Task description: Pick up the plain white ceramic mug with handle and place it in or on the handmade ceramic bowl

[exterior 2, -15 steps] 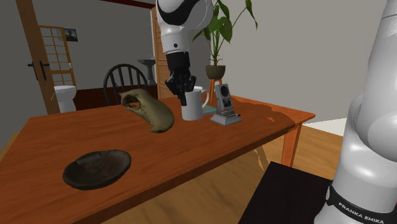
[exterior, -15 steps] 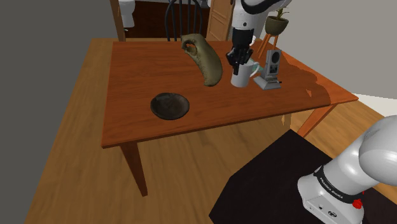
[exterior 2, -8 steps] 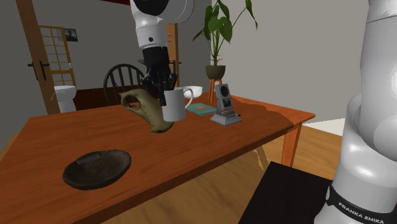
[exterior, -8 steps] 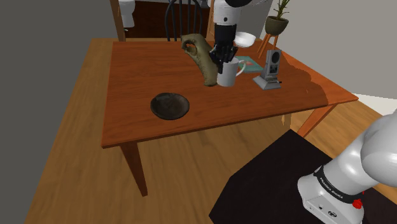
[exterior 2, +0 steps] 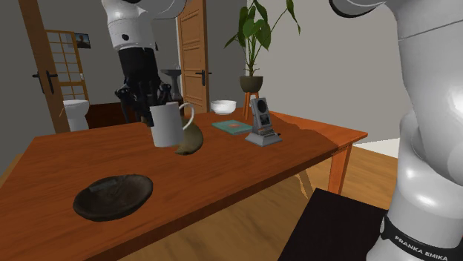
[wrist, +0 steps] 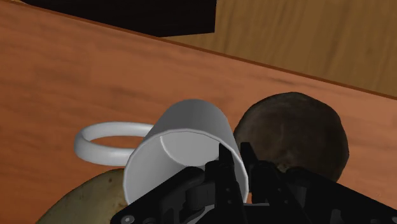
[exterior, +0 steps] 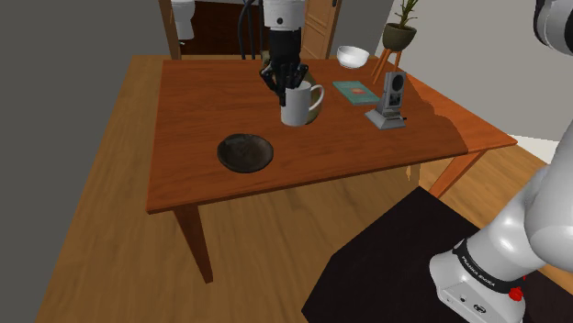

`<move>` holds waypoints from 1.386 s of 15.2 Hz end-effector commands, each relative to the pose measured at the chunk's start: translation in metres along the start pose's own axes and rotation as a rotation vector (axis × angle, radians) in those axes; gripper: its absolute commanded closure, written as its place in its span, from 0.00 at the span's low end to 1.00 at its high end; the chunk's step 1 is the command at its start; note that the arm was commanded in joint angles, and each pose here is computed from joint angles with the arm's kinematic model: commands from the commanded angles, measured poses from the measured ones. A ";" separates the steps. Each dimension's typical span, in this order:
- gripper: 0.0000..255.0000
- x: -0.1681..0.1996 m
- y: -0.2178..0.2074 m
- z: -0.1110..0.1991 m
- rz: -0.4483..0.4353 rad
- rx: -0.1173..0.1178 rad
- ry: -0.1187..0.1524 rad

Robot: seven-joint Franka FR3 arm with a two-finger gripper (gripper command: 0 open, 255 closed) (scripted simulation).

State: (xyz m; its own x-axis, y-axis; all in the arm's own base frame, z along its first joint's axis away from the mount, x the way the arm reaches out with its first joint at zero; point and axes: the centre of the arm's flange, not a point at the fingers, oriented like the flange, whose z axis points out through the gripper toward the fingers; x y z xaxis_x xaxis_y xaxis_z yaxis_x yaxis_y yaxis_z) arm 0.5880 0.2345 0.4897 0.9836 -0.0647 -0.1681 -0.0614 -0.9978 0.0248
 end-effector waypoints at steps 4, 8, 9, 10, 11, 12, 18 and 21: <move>1.00 0.014 -0.062 -0.008 0.001 0.000 0.000; 1.00 0.025 -0.111 -0.015 0.001 0.000 0.000; 1.00 0.026 -0.111 -0.010 0.001 0.000 0.000; 1.00 0.027 -0.111 -0.004 0.001 0.000 0.000; 1.00 0.028 -0.111 0.001 0.001 0.000 0.000; 1.00 0.029 -0.111 0.006 0.001 0.000 0.000; 1.00 0.034 -0.112 0.037 0.001 0.000 0.000; 1.00 0.037 -0.113 0.053 0.001 0.000 0.000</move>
State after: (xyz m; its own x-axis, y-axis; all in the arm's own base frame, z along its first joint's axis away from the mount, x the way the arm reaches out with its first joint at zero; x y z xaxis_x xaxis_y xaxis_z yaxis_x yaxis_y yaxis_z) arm 0.6223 0.3434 0.4337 0.9834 -0.0662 -0.1689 -0.0629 -0.9977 0.0251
